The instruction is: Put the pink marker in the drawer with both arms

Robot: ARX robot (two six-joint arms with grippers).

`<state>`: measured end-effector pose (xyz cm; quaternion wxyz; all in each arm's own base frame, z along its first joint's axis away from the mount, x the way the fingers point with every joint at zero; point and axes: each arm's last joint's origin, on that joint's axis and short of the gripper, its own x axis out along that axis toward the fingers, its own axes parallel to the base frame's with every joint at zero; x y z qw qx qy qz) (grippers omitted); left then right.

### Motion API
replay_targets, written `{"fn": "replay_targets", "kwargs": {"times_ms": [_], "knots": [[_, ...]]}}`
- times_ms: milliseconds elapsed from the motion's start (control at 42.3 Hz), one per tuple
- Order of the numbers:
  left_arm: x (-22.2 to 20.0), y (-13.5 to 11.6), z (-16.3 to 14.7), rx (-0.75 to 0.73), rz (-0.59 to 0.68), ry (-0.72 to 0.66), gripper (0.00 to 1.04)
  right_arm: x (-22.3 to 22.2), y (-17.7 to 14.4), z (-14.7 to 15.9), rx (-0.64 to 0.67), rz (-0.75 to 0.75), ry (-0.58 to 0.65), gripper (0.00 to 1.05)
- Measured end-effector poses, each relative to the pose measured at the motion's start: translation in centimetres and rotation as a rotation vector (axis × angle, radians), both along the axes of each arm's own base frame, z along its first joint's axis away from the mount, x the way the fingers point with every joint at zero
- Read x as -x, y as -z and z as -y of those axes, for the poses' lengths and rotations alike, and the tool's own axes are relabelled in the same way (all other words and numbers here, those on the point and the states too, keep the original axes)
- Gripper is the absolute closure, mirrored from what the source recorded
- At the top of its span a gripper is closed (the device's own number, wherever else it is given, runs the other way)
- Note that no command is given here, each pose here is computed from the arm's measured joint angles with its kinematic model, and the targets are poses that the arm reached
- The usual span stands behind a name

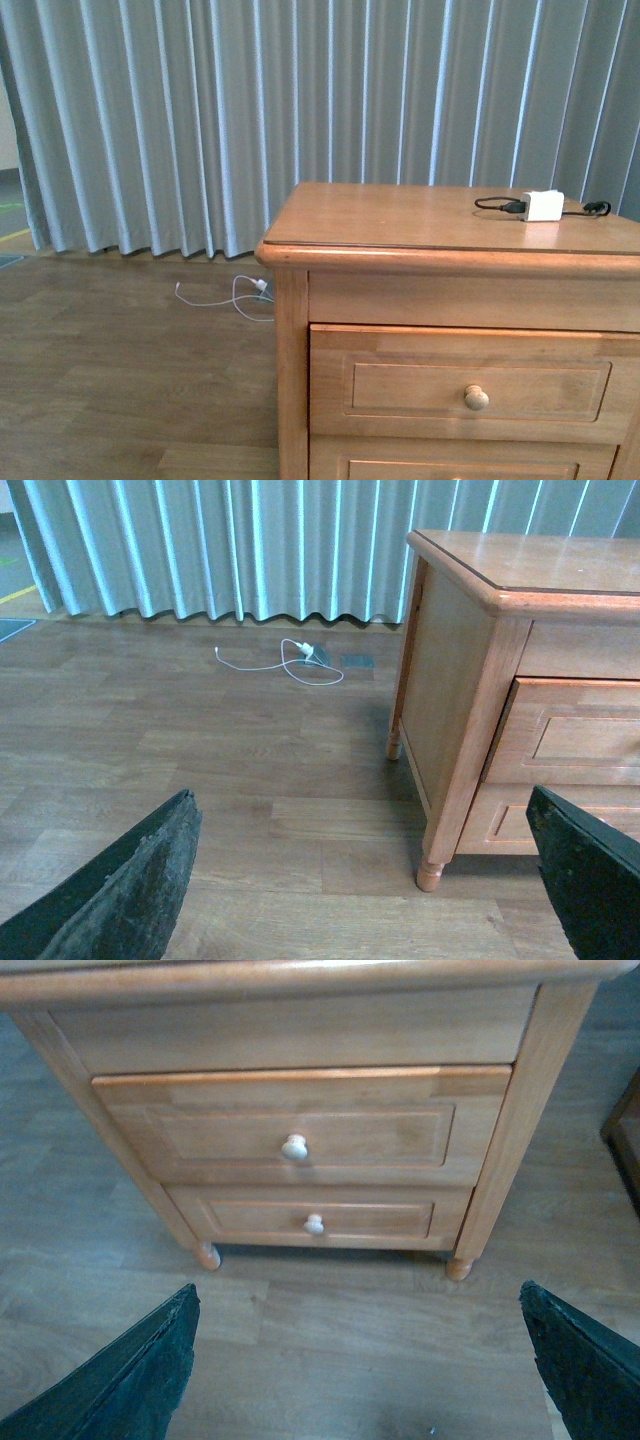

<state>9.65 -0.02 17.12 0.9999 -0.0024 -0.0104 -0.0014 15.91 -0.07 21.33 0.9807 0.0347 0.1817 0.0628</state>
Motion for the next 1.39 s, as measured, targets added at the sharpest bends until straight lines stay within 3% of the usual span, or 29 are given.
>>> {"fn": "replay_targets", "kwargs": {"times_ms": [189,236,307,449,638,1394], "knots": [[0.0,0.0,0.0,0.000,0.000,0.000,0.06,0.2,-0.1,0.0,0.005,0.049,0.020,0.11],[0.0,0.0,0.0,0.000,0.000,0.000,0.06,0.4,0.6,0.0,0.051,0.194,0.103,0.21],[0.0,0.0,0.0,0.000,0.000,0.000,0.06,1.1,1.0,0.0,0.059,0.338,0.132,0.37],[0.0,0.0,0.0,0.000,0.000,0.000,0.06,1.8,1.6,0.0,0.063,0.366,0.131,0.60],[0.0,0.0,0.0,0.000,0.000,0.000,0.06,2.9,2.9,0.0,0.065,0.361,0.130,1.03],[0.0,0.0,0.0,0.000,-0.001,0.000,0.06,4.7,4.5,0.0,0.066,0.376,0.130,1.03]]}}
